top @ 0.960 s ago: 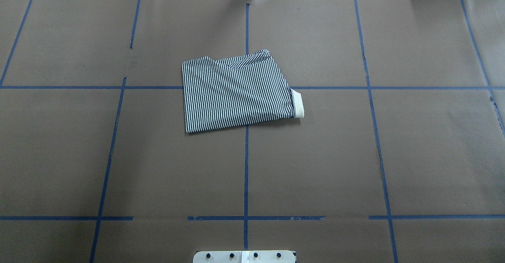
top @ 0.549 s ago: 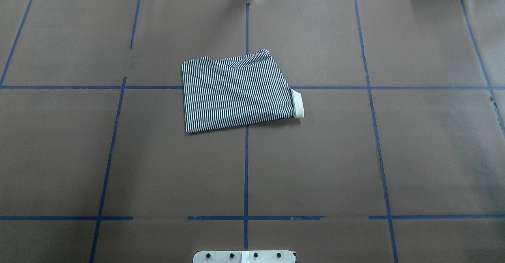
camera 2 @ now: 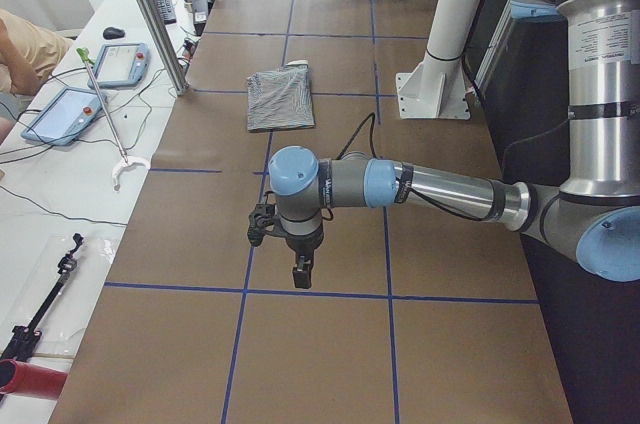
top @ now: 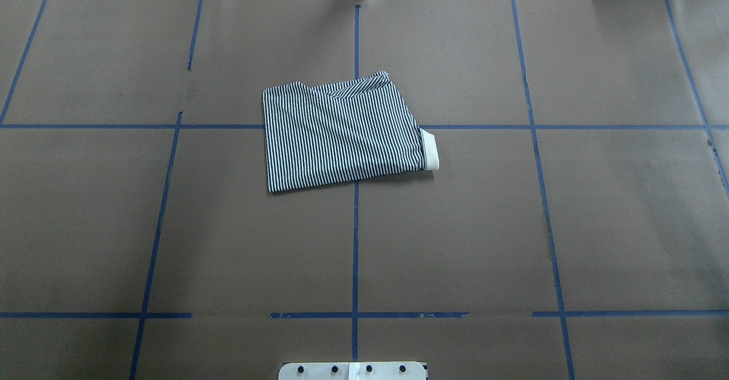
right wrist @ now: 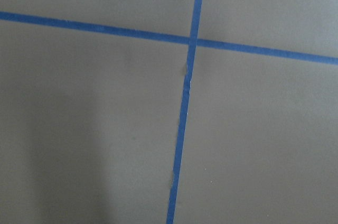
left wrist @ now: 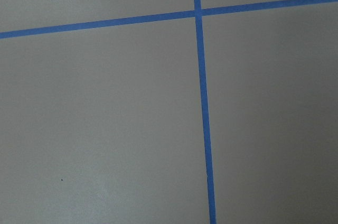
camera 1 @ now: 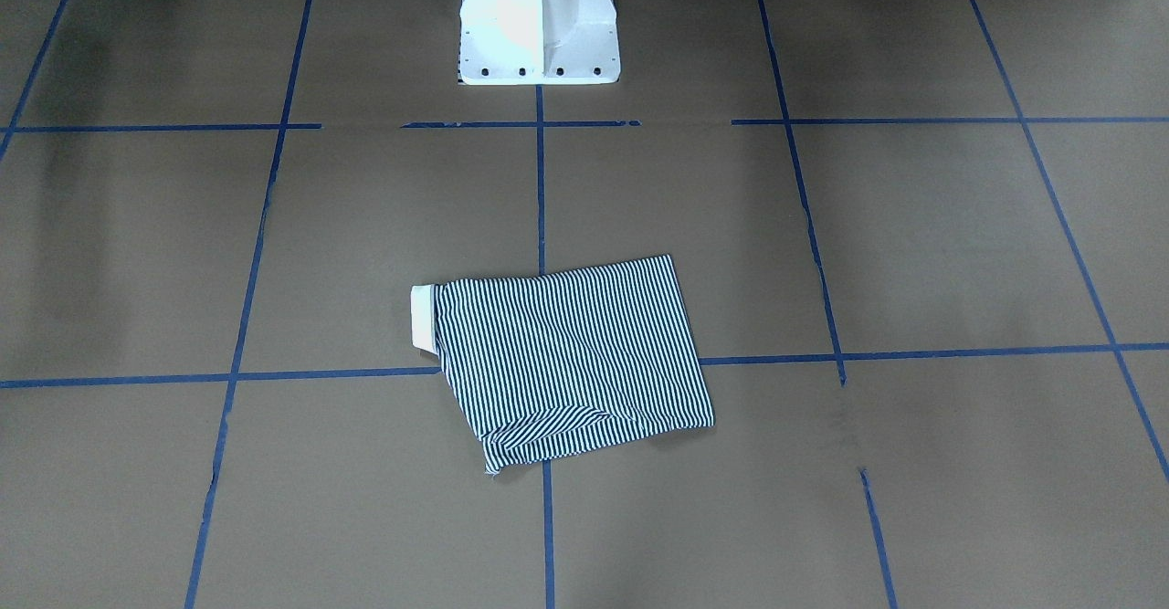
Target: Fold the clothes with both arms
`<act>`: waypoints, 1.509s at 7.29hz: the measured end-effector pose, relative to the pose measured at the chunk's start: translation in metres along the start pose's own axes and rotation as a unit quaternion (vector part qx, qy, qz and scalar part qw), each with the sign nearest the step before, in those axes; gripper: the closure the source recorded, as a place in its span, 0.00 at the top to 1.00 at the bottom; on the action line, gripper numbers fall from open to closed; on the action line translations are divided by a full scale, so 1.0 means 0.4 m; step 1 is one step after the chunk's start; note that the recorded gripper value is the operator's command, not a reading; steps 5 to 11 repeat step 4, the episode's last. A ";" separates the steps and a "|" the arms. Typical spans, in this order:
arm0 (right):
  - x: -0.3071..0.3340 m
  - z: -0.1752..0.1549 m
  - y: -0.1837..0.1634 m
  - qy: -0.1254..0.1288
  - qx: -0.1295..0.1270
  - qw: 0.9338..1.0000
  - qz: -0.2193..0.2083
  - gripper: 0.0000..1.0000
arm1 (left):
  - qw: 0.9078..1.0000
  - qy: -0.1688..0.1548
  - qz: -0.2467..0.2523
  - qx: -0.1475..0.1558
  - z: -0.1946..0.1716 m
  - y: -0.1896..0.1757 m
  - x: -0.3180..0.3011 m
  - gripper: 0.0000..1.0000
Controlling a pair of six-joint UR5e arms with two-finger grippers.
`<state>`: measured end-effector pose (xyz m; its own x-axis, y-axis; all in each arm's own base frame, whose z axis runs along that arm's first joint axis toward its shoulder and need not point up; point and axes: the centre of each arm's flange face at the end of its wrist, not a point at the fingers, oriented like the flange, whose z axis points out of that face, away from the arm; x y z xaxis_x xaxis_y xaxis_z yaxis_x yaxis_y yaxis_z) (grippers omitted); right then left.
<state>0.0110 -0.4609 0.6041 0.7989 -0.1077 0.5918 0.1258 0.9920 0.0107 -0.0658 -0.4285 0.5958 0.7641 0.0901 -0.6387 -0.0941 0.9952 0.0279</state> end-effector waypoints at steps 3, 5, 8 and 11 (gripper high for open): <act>0.032 0.029 0.057 -0.020 -0.002 1.000 -0.009 1.00 | 1.000 0.000 0.003 0.004 -0.006 -0.007 0.004 1.00; 0.035 0.026 0.060 -0.024 0.000 1.000 -0.007 1.00 | 1.000 0.001 0.004 0.004 -0.007 -0.009 0.006 1.00; 0.035 0.026 0.060 -0.024 0.000 1.000 -0.007 1.00 | 1.000 0.001 0.004 0.004 -0.007 -0.009 0.006 1.00; 0.035 0.026 0.060 -0.024 0.000 1.000 -0.007 1.00 | 1.000 0.001 0.004 0.004 -0.007 -0.009 0.006 1.00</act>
